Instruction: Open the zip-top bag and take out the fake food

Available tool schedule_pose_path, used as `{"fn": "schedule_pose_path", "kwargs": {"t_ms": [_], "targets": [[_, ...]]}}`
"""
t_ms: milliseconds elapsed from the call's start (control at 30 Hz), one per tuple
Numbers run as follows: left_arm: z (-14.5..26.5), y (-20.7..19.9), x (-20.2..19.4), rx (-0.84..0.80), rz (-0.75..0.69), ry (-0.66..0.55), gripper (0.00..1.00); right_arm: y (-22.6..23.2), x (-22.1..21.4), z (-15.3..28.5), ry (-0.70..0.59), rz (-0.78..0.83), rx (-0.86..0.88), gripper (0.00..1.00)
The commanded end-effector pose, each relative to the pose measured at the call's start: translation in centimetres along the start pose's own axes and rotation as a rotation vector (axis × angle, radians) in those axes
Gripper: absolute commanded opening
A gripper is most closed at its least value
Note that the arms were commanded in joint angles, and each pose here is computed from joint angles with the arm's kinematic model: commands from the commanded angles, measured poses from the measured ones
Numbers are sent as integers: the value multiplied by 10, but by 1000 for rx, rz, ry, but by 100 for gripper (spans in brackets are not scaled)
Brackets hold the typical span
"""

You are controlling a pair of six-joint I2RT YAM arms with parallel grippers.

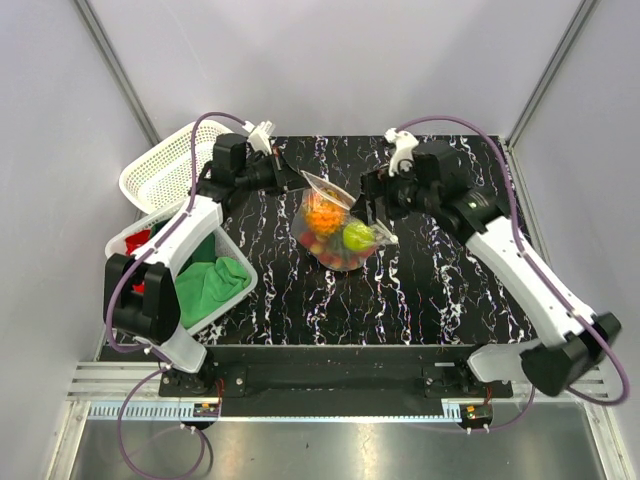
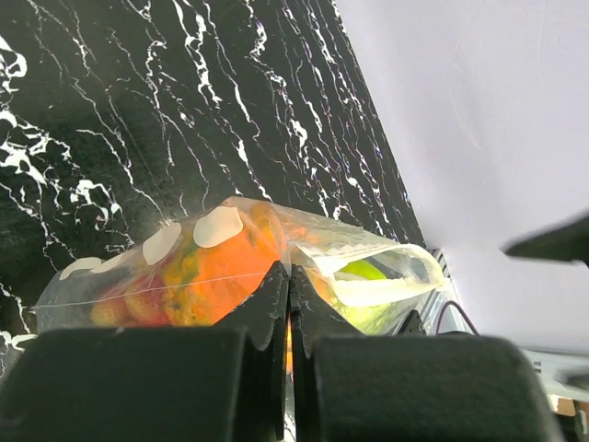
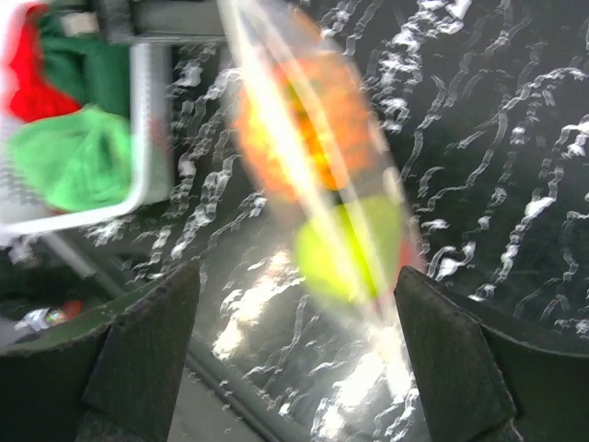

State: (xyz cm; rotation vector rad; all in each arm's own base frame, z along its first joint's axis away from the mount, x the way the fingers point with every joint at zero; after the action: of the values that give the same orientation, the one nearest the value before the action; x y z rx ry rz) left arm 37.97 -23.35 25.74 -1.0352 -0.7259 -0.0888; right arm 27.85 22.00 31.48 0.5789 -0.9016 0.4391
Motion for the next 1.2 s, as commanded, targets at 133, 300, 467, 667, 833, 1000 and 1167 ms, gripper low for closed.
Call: {"fn": "schedule_pose_path", "kwargs": {"t_ms": [133, 300, 467, 667, 833, 1000, 1167], "targets": [[12, -29, 4, -45, -89, -24, 0, -19, 9, -40, 54, 45, -54, 81], [14, -30, -8, -41, -87, 3, 0, -21, -7, -57, 109, 15, -37, 66], [20, -34, -15, -37, -109, 12, 0, -27, -18, -64, 128, 9, -51, 57], [19, -39, -16, -47, -116, 18, 0, -36, -24, -67, 135, 35, -86, 50], [20, -47, -14, -57, -124, 16, 0, -28, -37, -73, 180, 6, -22, 21], [22, -38, -3, 82, -91, 13, 22, -17, -26, -61, 188, -57, -14, 0], [63, -64, 12, 152, -150, -100, 61, 4, -14, -47, 157, -184, 51, 0]]}}
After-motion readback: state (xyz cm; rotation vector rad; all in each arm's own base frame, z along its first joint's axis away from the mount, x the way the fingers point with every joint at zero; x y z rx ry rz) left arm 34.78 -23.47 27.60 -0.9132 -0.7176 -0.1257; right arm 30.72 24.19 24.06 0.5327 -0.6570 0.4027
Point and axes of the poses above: each gripper's point midway between its finger pads, its own z axis back along the fingers, its own y axis along the line the jaws close on, x = y × z, the point moved 2 cm from there along z, back along the fingers, and after that the axes turned 2 degrees about z, right-handed, at the moved point
